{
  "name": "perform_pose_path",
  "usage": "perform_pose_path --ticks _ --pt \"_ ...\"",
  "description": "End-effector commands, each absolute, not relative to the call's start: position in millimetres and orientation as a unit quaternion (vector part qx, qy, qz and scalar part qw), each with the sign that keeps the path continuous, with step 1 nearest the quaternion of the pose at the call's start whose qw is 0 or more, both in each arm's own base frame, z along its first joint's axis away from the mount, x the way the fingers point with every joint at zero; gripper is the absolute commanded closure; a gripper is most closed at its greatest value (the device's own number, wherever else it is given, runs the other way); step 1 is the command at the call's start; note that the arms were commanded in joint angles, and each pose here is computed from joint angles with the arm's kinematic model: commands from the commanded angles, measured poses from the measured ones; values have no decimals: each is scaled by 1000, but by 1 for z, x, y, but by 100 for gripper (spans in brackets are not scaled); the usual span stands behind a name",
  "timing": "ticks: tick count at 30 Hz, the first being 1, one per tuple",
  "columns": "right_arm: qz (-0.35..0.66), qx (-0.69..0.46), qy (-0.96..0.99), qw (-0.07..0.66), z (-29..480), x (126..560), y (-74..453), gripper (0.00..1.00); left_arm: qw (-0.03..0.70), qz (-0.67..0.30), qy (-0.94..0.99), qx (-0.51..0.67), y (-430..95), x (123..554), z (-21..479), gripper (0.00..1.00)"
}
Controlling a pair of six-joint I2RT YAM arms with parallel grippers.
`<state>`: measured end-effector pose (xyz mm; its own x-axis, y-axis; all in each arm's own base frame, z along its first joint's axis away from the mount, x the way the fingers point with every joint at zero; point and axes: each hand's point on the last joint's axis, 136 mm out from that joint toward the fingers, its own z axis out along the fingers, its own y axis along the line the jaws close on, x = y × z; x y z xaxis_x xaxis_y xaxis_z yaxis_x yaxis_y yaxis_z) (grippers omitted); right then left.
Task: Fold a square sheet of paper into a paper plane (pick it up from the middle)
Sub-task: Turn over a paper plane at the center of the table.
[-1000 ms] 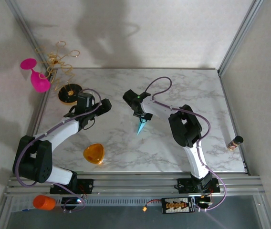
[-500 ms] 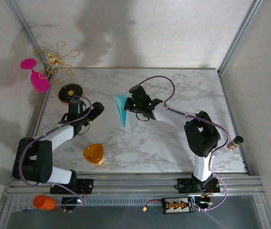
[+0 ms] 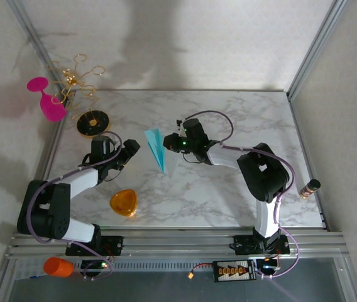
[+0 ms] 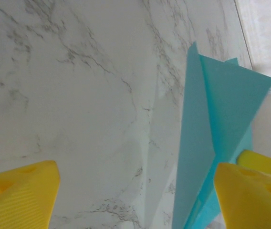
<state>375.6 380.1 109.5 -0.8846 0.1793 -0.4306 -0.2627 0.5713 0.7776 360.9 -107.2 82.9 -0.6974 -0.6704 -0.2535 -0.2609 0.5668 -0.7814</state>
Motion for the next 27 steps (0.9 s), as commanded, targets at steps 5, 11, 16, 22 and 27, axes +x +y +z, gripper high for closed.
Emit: perform_pose_path --ticks 5,11,16,22,27 --pt "503 -18 839 205 92 368 379 100 242 -424 840 -236 -143 362 80 27" --pt "504 -5 843 187 77 365 373 100 233 -445 839 -207 -161 367 79 44" --pt "501 -1 847 180 69 363 371 100 227 -448 842 -195 -169 369 72 56" --pt "496 3 851 174 64 362 370 100 231 -445 844 -191 -173 373 69 64" --pt "494 4 852 173 62 362 369 100 232 -439 848 -188 -173 375 67 68"
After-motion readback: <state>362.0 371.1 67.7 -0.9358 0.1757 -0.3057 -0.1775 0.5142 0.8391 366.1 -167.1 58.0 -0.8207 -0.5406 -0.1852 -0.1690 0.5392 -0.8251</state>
